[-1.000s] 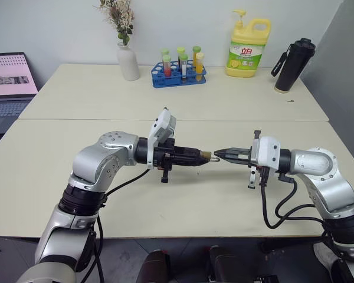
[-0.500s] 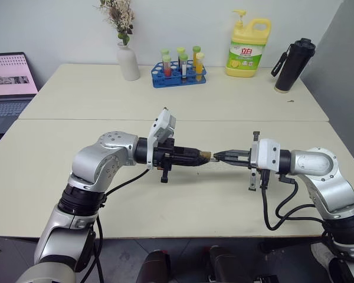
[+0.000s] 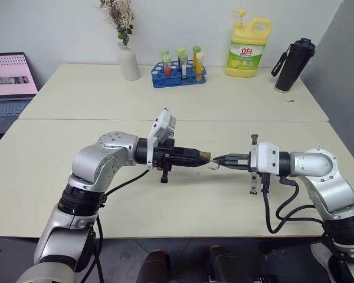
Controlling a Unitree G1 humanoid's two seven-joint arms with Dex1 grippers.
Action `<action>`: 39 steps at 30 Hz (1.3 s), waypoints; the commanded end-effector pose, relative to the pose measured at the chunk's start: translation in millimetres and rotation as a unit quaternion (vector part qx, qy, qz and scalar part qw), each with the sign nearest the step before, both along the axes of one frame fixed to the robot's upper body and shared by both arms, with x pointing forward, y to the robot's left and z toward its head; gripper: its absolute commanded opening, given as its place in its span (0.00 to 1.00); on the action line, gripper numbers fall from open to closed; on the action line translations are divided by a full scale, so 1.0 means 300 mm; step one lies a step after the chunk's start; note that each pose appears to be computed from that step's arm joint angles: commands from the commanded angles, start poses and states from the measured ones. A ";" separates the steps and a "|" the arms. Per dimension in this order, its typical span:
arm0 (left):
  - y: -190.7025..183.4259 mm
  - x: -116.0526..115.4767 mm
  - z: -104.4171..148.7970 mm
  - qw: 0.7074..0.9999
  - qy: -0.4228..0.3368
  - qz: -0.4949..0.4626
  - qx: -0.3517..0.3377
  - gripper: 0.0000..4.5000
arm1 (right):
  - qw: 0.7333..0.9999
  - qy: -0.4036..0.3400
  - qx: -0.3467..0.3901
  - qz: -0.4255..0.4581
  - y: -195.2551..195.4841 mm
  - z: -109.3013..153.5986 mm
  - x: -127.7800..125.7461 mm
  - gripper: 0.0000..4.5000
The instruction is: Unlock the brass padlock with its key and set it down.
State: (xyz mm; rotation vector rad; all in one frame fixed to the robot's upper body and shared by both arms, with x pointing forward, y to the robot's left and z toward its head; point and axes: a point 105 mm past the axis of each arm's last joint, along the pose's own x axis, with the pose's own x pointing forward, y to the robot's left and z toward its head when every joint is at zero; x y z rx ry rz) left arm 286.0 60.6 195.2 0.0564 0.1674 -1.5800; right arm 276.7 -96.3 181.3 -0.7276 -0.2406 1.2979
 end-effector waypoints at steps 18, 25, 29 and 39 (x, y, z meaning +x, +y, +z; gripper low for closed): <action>-0.026 -0.001 -0.266 0.985 0.136 0.100 0.023 0.03 | 0.994 0.098 0.002 -0.056 -0.043 -0.082 -0.119 0.91; -0.040 0.026 -0.312 0.982 0.145 0.117 0.040 0.03 | 0.993 0.101 -0.006 -0.059 -0.027 -0.104 -0.118 0.91; -0.041 0.049 -0.329 0.979 0.147 0.132 0.048 0.03 | 0.992 0.103 -0.011 -0.065 -0.031 -0.121 -0.115 0.91; -0.048 0.068 -0.341 0.979 0.147 0.131 0.060 0.20 | 0.991 0.107 -0.023 -0.078 -0.052 -0.143 -0.117 0.91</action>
